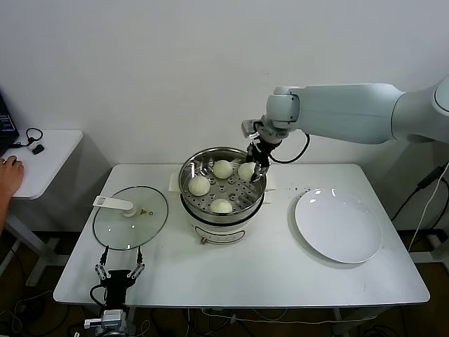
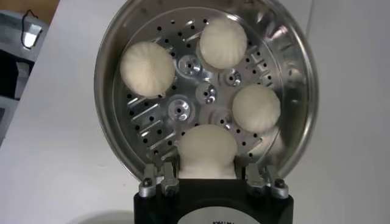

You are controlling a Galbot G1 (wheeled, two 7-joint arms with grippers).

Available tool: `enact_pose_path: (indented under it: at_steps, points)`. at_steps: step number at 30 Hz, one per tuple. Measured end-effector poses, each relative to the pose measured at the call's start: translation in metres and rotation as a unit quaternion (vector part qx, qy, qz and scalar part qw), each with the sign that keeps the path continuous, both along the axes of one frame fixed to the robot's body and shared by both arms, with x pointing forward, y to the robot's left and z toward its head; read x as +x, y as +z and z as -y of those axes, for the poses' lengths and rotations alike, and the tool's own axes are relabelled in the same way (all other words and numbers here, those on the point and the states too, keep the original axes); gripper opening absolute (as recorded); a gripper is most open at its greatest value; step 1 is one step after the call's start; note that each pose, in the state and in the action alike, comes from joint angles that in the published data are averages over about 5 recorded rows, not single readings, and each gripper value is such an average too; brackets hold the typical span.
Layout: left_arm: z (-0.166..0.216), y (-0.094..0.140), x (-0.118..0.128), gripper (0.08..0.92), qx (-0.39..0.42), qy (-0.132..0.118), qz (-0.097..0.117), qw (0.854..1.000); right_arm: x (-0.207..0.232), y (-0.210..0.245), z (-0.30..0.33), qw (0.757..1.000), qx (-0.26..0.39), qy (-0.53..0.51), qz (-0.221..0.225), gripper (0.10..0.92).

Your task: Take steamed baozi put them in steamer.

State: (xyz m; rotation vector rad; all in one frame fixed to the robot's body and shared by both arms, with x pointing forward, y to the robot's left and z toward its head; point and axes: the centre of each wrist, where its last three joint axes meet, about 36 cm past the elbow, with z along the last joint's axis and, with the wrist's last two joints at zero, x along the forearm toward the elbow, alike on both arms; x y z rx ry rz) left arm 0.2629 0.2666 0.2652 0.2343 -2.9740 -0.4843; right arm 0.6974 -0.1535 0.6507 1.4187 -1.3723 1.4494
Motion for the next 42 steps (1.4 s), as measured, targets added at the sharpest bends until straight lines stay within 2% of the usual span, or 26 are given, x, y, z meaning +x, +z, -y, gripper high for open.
enact_pose_path:
  at_steps: [22, 25, 30, 33, 42]
  points:
    - [-0.003, -0.002, 0.000, 0.823, 0.003, 0.003, 0.001, 1.000, 0.002, -0.042, -0.010, 1.000, -0.008, 0.002, -0.002, 0.605]
    - [-0.002, -0.002, 0.000, 0.823, 0.002, 0.002, 0.001, 1.000, 0.002, -0.042, -0.010, 1.000, -0.009, 0.003, -0.001, 0.639]
    - [-0.002, -0.001, 0.000, 0.823, 0.002, 0.001, 0.002, 1.000, 0.003, -0.041, -0.011, 1.000, -0.003, 0.003, 0.000, 0.764]
    - [-0.001, 0.000, 0.000, 0.823, 0.003, 0.001, 0.003, 1.000, 0.003, -0.038, -0.009, 1.000, 0.003, 0.000, 0.000, 0.809]
    - [0.000, 0.002, -0.001, 0.823, 0.004, -0.001, 0.004, 1.000, 0.002, -0.018, 0.003, 0.999, 0.027, -0.017, 0.017, 0.823]
